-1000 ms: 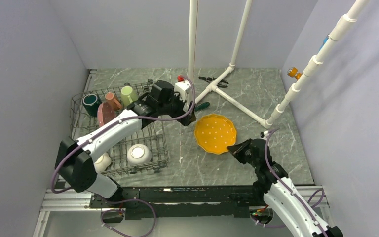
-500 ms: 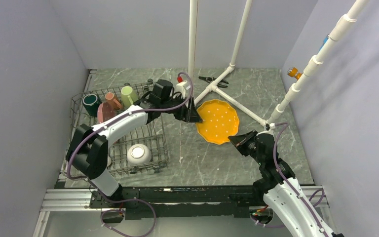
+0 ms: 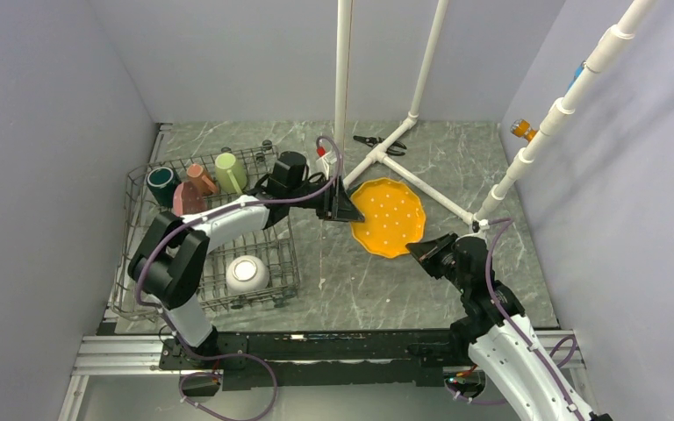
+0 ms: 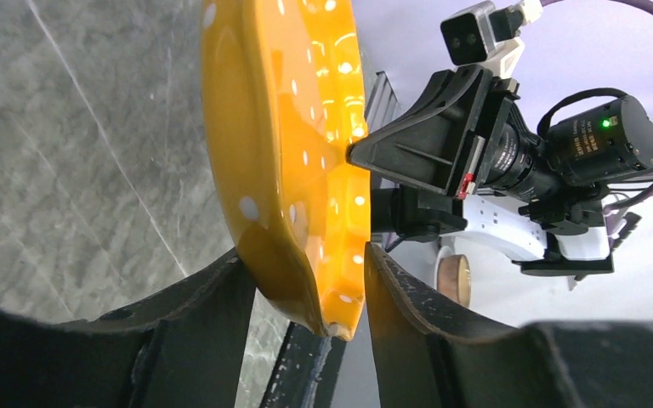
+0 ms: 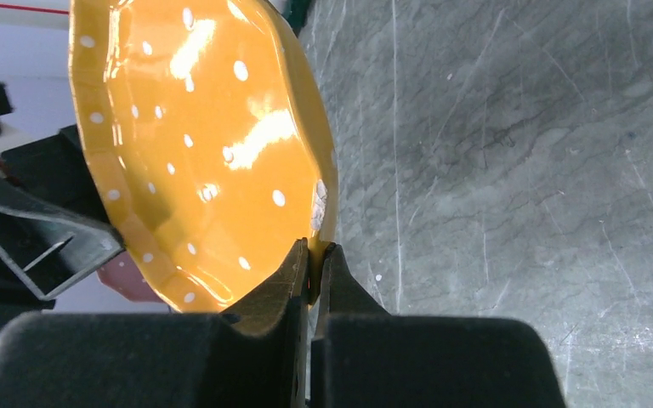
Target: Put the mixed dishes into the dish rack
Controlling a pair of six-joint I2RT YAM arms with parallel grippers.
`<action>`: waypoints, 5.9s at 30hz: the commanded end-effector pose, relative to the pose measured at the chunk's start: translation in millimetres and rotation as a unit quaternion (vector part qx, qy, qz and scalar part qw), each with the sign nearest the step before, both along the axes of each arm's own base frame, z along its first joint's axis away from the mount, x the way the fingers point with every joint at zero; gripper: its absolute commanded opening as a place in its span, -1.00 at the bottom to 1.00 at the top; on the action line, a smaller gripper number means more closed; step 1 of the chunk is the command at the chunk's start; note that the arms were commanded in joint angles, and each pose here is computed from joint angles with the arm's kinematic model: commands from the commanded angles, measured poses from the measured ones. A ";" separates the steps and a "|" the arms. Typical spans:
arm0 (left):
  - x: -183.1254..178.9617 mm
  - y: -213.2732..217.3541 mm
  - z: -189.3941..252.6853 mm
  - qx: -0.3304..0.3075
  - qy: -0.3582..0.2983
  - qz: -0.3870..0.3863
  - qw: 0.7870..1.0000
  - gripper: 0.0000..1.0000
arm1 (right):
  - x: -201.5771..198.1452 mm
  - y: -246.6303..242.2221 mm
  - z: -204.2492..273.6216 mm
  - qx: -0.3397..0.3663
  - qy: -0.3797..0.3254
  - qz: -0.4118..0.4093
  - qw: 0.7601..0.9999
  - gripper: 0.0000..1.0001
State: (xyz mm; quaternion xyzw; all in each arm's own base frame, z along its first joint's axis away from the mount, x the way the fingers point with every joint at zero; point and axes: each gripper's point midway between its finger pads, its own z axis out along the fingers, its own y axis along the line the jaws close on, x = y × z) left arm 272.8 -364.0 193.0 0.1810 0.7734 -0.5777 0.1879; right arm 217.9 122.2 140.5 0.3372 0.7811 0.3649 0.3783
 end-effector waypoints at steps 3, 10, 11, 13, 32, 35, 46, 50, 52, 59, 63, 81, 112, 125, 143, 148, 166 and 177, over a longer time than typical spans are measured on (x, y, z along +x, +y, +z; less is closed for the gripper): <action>-5.5 -8.5 8.6 -0.034 0.010 -0.020 0.999 0.05 | 15.3 14.0 90.2 0.073 -0.127 0.014 0.989 -1.00; -1.5 -6.3 5.5 -0.024 0.003 -0.003 1.000 0.11 | 19.4 16.7 89.8 0.081 -0.128 0.015 0.988 -1.00; -1.5 -6.4 5.3 -0.024 0.005 -0.003 1.000 0.12 | 19.8 17.5 89.4 0.082 -0.127 0.015 0.988 -1.00; -1.1 -6.8 5.0 -0.026 0.007 -0.003 1.000 0.15 | 20.5 19.4 88.9 0.088 -0.127 0.018 0.988 -1.00; 19.4 9.3 19.2 0.018 -0.096 0.065 0.993 -1.00 | 24.4 17.2 71.4 0.003 -0.104 0.041 0.994 -0.78; 25.0 16.9 27.7 0.030 -0.130 0.086 0.987 -1.00 | 25.1 19.7 58.5 -0.036 -0.086 0.067 0.993 -0.19; 33.8 29.7 33.9 0.076 -0.187 0.113 0.973 -1.00 | 18.0 12.8 49.9 -0.108 -0.079 0.099 0.986 0.69; 37.1 37.4 35.7 0.113 -0.199 0.140 0.963 -1.00 | 12.5 6.5 47.8 -0.144 -0.080 0.111 0.980 0.69; 37.6 42.4 43.7 0.132 -0.219 0.160 0.954 -1.00 | 8.1 4.6 50.4 -0.157 -0.095 0.120 0.976 0.68; 30.4 70.8 74.1 0.198 -0.259 0.221 0.919 -1.00 | 2.0 -11.3 59.5 -0.194 -0.163 0.100 0.962 0.65; 13.3 99.5 98.5 0.223 -0.217 0.262 0.913 -1.00 | 4.5 -10.4 61.9 -0.204 -0.178 0.106 0.957 0.64; -31.3 246.3 138.4 0.370 -0.146 0.428 0.811 -1.00 | 8.5 2.1 43.4 -0.192 -0.168 0.134 0.958 0.64; 31.5 311.7 47.9 0.510 -0.077 0.513 0.686 -1.00 | 15.9 10.7 30.2 -0.177 -0.131 0.146 0.965 0.64; 32.1 317.6 25.5 0.542 -0.063 0.505 0.669 -1.00 | 13.9 12.9 23.8 -0.171 -0.122 0.151 0.966 0.64; 44.8 319.6 3.1 0.583 -0.031 0.503 0.638 -1.00 | 15.1 15.6 19.1 -0.170 -0.116 0.158 0.966 0.63; 48.5 314.8 -3.8 0.581 -0.030 0.495 0.646 -1.00 | 16.7 17.3 15.8 -0.167 -0.114 0.161 0.966 0.64; 51.4 301.9 -27.3 0.580 -0.015 0.466 0.668 -0.11 | 17.2 19.6 3.6 -0.161 -0.100 0.164 0.968 0.64; 45.5 308.0 -13.0 0.577 -0.027 0.472 0.666 0.35 | 17.4 20.3 2.7 -0.160 -0.098 0.165 0.968 0.63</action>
